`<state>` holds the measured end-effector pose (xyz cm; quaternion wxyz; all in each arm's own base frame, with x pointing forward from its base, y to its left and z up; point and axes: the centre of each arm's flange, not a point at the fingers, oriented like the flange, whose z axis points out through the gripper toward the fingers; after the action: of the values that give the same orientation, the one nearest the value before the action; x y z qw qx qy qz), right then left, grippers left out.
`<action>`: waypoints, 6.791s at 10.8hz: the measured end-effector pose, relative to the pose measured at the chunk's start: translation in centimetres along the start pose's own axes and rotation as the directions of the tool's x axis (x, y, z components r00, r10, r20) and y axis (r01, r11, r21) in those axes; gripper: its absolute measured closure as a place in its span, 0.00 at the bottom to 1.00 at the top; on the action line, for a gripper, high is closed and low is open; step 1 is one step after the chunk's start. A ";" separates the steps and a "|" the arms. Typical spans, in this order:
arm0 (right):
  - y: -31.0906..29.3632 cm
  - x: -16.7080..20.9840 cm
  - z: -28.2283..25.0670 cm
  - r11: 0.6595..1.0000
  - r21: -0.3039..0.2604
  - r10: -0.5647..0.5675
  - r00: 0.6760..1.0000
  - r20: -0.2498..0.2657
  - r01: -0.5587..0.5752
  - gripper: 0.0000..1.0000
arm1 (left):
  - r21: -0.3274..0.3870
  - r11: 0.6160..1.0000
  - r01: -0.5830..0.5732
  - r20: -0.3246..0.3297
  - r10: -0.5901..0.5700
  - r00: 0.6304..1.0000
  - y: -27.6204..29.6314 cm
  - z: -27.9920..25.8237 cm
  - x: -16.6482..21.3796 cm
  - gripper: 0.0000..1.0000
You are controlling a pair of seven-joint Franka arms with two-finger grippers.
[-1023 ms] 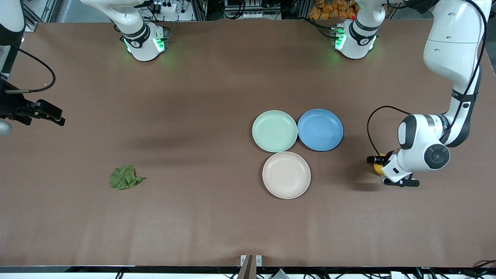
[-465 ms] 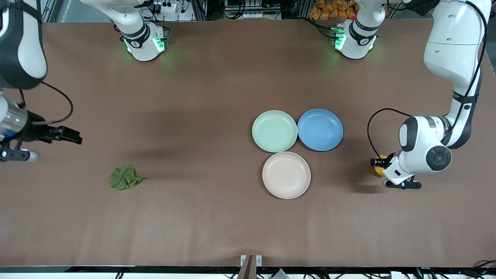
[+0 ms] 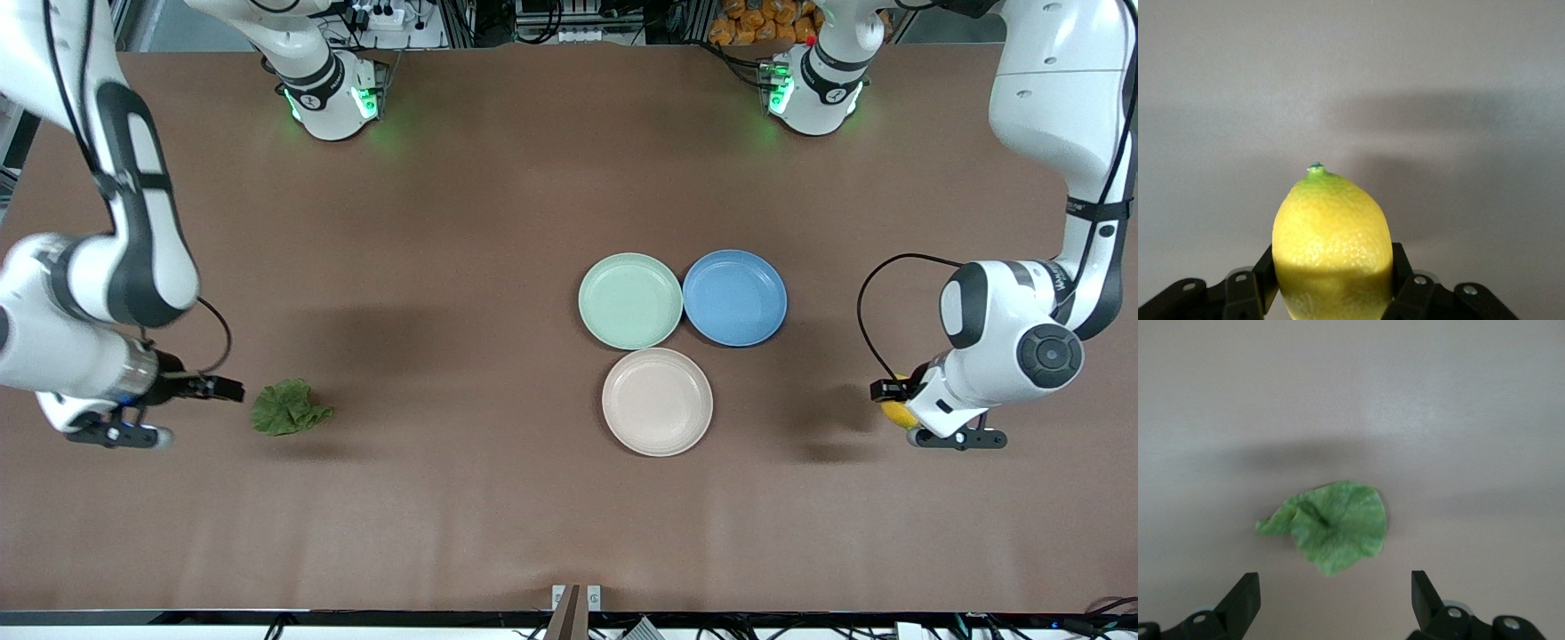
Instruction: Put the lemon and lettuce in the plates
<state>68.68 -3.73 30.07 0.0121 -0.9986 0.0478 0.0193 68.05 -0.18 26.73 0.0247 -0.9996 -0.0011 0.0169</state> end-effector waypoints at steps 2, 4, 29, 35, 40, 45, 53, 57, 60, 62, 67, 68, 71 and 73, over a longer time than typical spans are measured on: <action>-0.9 0.4 4.7 1.000 -0.004 -0.013 1.000 0.011 0.013 0.00 | -0.020 0.996 0.091 -0.003 -0.091 0.996 3.9 -0.2 0.2 0.33; -1.9 0.6 7.1 1.000 -0.005 -0.026 1.000 -0.004 0.025 0.00 | -0.047 0.983 0.179 0.003 -0.179 0.984 9.8 0.0 0.1 0.33; -21.9 -0.4 2.5 0.998 0.057 0.012 0.989 -0.146 -0.003 0.96 | -0.135 0.836 0.532 -0.092 -0.545 0.833 22.7 -0.3 0.1 0.00; -46.1 -14.6 3.0 0.968 0.125 0.231 0.969 -0.092 -0.219 0.96 | -0.113 0.747 0.655 -0.006 -0.660 0.751 12.6 -0.2 -1.2 0.00; -58.4 -29.1 4.7 0.933 0.128 0.344 0.938 -0.039 -0.337 0.96 | -0.156 0.728 0.667 -0.021 -0.678 0.735 10.6 0.2 -7.4 0.00; -60.6 -32.2 8.0 0.908 0.143 0.402 0.915 -0.039 -0.393 0.78 | -0.144 0.749 0.647 -0.039 -0.658 0.752 10.8 -1.6 -13.4 0.00; -52.8 -21.0 -7.5 0.899 0.102 0.435 0.897 -0.078 -0.427 0.00 | -0.137 0.740 0.658 -0.067 -0.670 0.740 8.8 -3.7 -17.8 0.00; -43.2 -16.1 -18.7 0.914 0.136 0.397 0.913 -0.098 -0.383 0.00 | -0.128 0.831 0.542 -0.101 -0.555 0.826 9.0 -9.6 -14.9 0.00; -37.0 -14.0 -22.5 0.925 0.109 0.374 0.922 -0.096 -0.364 0.00 | -0.094 0.908 0.408 -0.109 -0.416 0.903 8.9 -16.8 -12.7 0.00; -32.5 -12.8 -24.8 0.943 0.088 0.329 0.940 -0.095 -0.321 0.00 | -0.075 0.944 0.321 -0.112 -0.328 0.938 8.8 -20.8 -12.4 0.00; -20.4 -11.1 -30.4 0.973 0.063 0.228 0.969 -0.098 -0.223 0.00 | -0.075 0.978 0.196 -0.183 -0.206 0.961 9.4 -31.8 -13.2 0.00; -17.8 -11.0 -31.5 0.978 0.058 0.207 0.973 -0.097 -0.202 0.00 | -0.078 0.980 0.182 -0.196 -0.194 0.961 9.3 -33.3 -13.3 0.00; -10.6 -10.9 -33.9 0.990 0.051 0.139 0.984 -0.113 -0.134 0.00 | -0.057 0.993 0.105 -0.187 -0.114 0.976 8.6 -35.3 -13.6 0.00; -7.6 -11.0 -34.4 0.995 0.040 0.099 0.990 -0.103 -0.095 0.00 | -0.037 0.999 0.037 -0.163 -0.043 0.986 8.4 -36.5 -14.2 0.00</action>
<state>59.80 4.00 65.05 0.0263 -0.9944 0.0972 -0.0334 55.13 -10.38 63.23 0.0082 -0.9976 -0.0193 -0.0657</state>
